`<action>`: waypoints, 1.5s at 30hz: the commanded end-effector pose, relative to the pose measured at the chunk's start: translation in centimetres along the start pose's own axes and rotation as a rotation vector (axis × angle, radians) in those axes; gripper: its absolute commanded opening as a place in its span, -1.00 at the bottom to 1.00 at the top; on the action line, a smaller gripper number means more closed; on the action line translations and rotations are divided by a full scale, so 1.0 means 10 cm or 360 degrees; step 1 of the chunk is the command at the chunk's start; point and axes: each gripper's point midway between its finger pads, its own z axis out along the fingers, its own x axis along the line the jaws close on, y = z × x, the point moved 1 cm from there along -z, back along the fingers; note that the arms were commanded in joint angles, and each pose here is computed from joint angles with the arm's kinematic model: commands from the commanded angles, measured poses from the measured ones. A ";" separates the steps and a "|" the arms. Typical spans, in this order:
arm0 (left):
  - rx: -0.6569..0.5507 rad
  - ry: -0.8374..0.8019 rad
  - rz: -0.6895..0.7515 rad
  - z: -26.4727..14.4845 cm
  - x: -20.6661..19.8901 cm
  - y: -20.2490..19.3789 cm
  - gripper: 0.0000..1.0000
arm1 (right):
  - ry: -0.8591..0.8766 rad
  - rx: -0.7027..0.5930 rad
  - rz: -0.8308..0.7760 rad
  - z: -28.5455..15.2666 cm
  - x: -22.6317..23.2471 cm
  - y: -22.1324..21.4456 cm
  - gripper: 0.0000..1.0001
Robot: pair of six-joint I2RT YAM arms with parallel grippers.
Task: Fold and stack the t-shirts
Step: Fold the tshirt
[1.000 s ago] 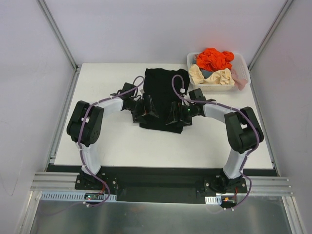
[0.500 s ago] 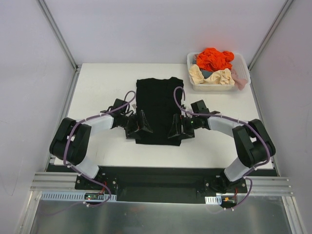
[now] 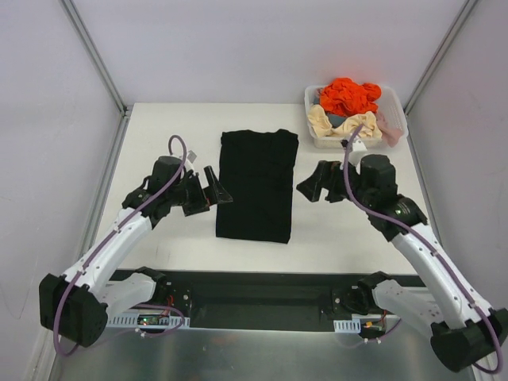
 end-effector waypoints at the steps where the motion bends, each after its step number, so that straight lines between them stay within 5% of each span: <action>1: 0.0004 0.0426 -0.0133 -0.08 0.58 -0.24 0.99 | -0.0206 0.0103 0.0164 -0.01 -0.28 -0.31 0.93; 10: 0.0243 0.0536 -0.0279 0.21 0.86 -0.51 0.80 | -0.0061 0.0645 0.0557 0.39 -0.30 -1.14 0.98; 24: 0.0421 0.0600 -0.0444 0.66 1.13 -0.66 0.11 | -0.0144 0.1004 0.0626 0.66 -0.38 -1.68 0.75; 29: 0.0459 0.0632 -0.0464 0.72 1.20 -0.71 -0.27 | -0.0149 0.1086 0.0622 0.73 -0.36 -1.82 0.57; 35: 0.0482 0.0685 -0.0475 0.75 1.28 -0.74 -0.47 | -0.0111 0.1127 0.0611 0.83 -0.28 -1.87 0.36; 41: 0.0515 0.0678 -0.0473 0.75 1.29 -0.79 -1.00 | -0.0231 0.1176 0.0592 0.84 -0.38 -1.97 0.07; 45: 0.0525 0.0673 -0.0491 0.74 1.28 -0.81 -1.00 | -0.0338 0.1160 0.0535 0.85 -0.46 -2.00 -0.11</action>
